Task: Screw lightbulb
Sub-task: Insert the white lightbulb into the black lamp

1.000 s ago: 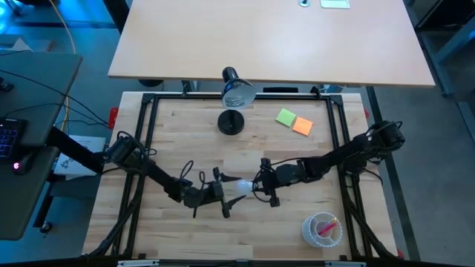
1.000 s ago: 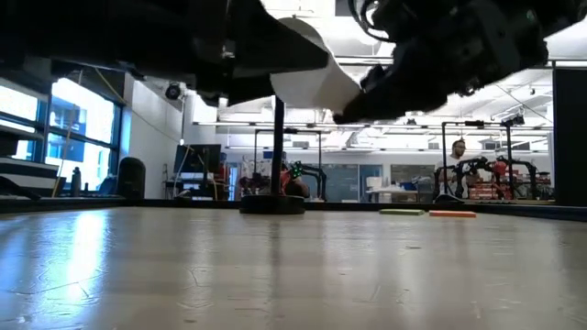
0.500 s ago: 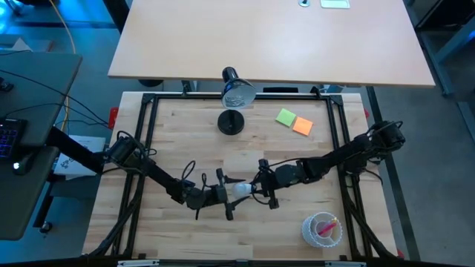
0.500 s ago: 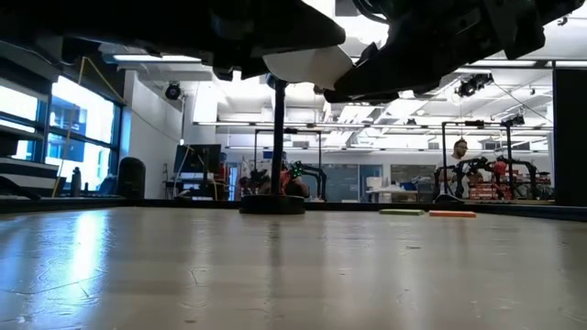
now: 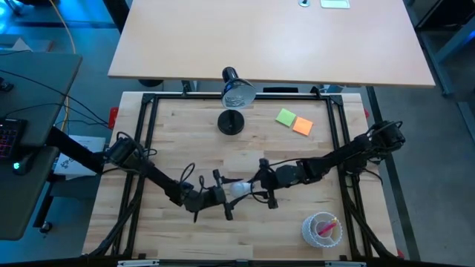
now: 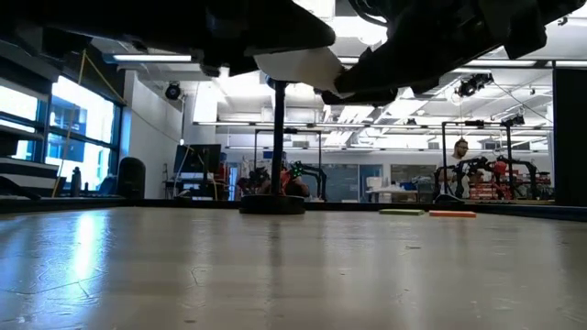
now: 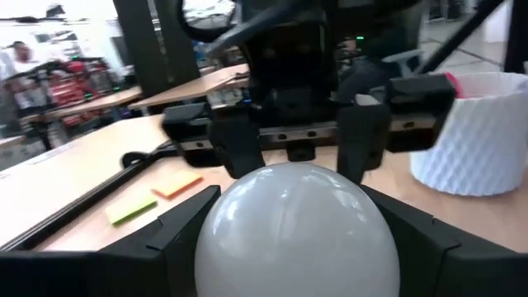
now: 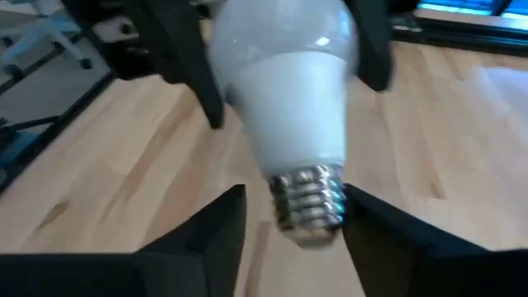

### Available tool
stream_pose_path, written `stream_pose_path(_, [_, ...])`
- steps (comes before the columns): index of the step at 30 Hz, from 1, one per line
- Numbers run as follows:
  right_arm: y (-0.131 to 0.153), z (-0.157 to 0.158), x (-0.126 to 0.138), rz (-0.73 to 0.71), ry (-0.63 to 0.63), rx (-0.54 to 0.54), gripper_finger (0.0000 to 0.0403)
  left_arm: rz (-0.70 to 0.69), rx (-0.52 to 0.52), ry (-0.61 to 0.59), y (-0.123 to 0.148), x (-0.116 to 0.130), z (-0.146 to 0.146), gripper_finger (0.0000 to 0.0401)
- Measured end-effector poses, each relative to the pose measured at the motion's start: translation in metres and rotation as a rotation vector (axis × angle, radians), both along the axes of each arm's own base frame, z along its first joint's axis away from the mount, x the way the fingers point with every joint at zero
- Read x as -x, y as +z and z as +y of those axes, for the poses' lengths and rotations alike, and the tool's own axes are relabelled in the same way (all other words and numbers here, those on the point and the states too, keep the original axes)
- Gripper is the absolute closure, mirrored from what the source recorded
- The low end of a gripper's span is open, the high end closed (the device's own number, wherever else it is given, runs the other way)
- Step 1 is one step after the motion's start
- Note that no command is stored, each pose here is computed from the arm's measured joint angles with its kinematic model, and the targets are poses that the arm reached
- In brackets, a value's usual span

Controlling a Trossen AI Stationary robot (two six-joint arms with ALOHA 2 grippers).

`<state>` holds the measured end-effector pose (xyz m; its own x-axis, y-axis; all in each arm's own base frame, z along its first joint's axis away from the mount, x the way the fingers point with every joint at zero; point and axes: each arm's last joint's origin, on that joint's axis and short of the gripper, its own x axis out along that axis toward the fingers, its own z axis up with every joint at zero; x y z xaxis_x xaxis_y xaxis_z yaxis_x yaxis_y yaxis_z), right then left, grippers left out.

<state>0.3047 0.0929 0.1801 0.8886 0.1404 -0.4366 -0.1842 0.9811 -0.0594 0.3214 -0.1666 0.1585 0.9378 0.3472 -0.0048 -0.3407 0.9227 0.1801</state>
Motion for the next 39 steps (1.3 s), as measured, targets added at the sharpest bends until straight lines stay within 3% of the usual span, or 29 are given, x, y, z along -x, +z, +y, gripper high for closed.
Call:
stream_pose_path(5, [0.004,-0.006,0.005,0.028,-0.073,0.052,0.0183,-0.034,0.045,-0.005,0.012,0.009,-0.010,0.0147])
stream_pose_path(11, [0.021,-0.010,0.024,0.084,-0.153,0.059,0.0178,-0.034,0.055,0.210,0.025,0.025,-0.015,0.0147])
stream_pose_path(20, [0.041,0.001,0.035,0.013,-0.093,0.033,0.0177,0.015,0.149,0.291,0.023,0.036,-0.009,0.0147])
stream_pose_path(27, [0.023,0.017,0.025,-0.004,-0.049,0.050,0.0176,0.054,0.229,0.176,0.032,0.022,-0.011,0.0147])
stream_pose_path(33, [0.012,0.029,0.012,-0.122,-0.145,0.123,0.0176,0.038,0.257,0.152,0.039,0.016,-0.011,0.0147])
stream_pose_path(39, [0.002,0.033,0.002,-0.186,-0.143,0.135,0.0176,0.033,0.291,0.108,0.044,0.013,-0.013,0.0147])
